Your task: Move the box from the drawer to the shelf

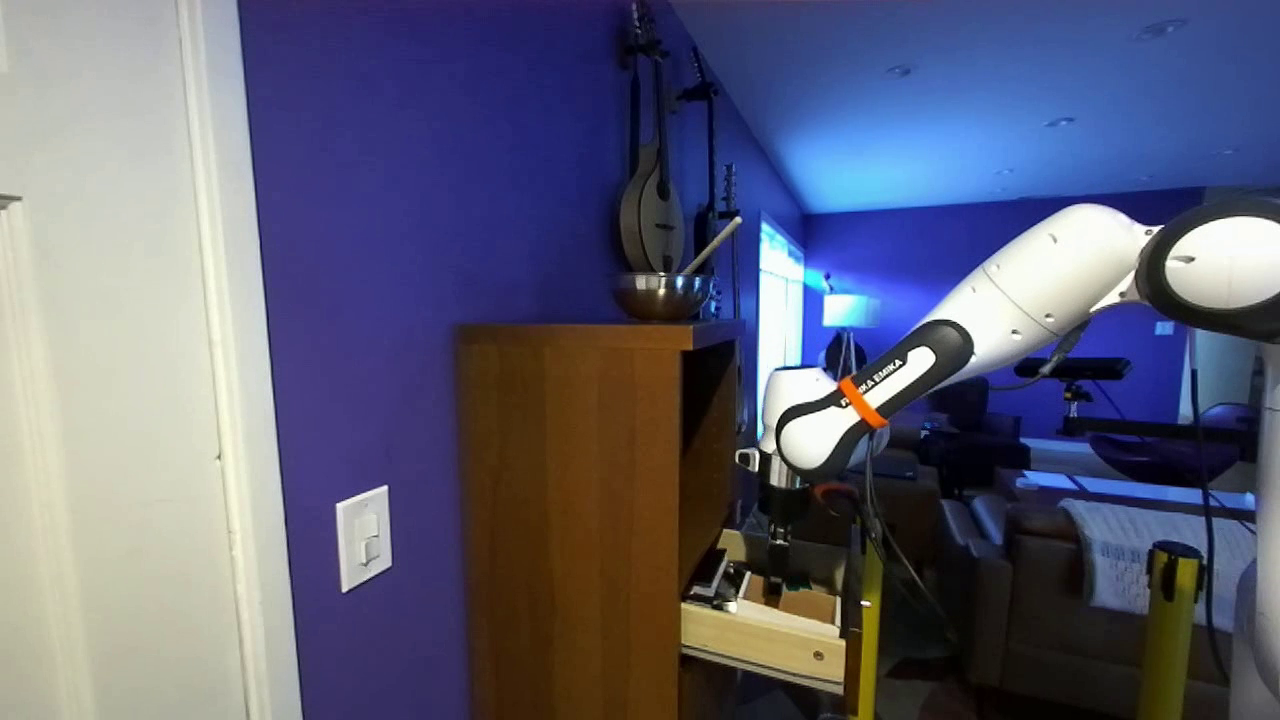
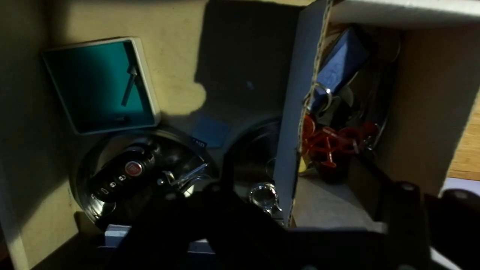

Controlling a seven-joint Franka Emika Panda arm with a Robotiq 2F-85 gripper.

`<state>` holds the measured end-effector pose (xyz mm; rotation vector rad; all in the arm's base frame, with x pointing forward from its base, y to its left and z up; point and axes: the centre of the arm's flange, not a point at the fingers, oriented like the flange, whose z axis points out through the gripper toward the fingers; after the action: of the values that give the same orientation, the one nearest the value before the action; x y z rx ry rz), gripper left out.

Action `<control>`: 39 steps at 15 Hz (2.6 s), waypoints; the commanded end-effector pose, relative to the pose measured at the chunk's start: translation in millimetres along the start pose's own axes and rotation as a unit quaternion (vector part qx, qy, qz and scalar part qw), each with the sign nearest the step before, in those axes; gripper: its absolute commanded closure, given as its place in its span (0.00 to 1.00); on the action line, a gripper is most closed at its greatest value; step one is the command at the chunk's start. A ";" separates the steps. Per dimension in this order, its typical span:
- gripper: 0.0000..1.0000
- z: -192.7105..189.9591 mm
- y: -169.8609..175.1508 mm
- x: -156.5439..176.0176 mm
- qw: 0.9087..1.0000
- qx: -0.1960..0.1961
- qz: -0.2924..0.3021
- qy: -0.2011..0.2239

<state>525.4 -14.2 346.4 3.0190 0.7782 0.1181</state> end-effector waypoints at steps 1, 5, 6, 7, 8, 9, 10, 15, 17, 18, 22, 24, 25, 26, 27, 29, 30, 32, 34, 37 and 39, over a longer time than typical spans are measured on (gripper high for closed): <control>0.52 8.4 7.6 2.3 1.000 0.007 -0.004 0.024; 0.79 4.9 8.8 1.6 0.999 0.007 -0.002 0.035; 0.87 3.3 9.0 0.7 0.999 0.010 0.000 0.035; 0.93 2.0 9.3 -0.2 0.999 0.014 0.002 0.036; 0.99 0.3 9.5 -1.0 0.999 0.016 0.003 0.036; 1.00 -1.8 9.2 -1.5 0.999 0.021 0.003 0.035; 1.00 -3.7 8.6 -1.7 0.999 0.026 0.004 0.035; 0.99 -26.4 8.9 -4.3 0.999 0.035 0.009 0.037; 0.99 -43.1 12.4 -3.1 0.998 0.034 0.015 0.043; 0.99 -53.3 16.3 -1.5 0.998 0.032 0.024 0.042; 0.99 -93.8 33.3 7.2 0.996 0.045 0.068 0.034; 0.99 -109.4 43.2 12.9 0.992 0.059 0.109 0.013; 0.99 -117.6 48.2 16.5 0.988 0.070 0.138 0.001; 0.99 -125.0 52.5 20.0 0.984 0.080 0.159 -0.009; 0.99 -132.6 56.3 24.5 0.979 0.085 0.182 -0.015; 0.99 -145.3 61.0 37.8 0.969 0.091 0.229 -0.030; 0.99 -150.0 62.4 46.1 0.965 0.082 0.246 -0.024; 0.97 -139.1 51.8 22.3 0.975 0.069 0.211 -0.021; 0.97 -134.2 51.2 21.8 0.975 0.070 0.209 -0.025; 0.97 -132.7 51.1 21.1 0.975 0.071 0.209 -0.027; 0.99 -132.9 53.8 27.1 0.974 0.067 0.217 -0.022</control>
<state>558.0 -48.3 482.0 3.2569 0.1405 -0.0150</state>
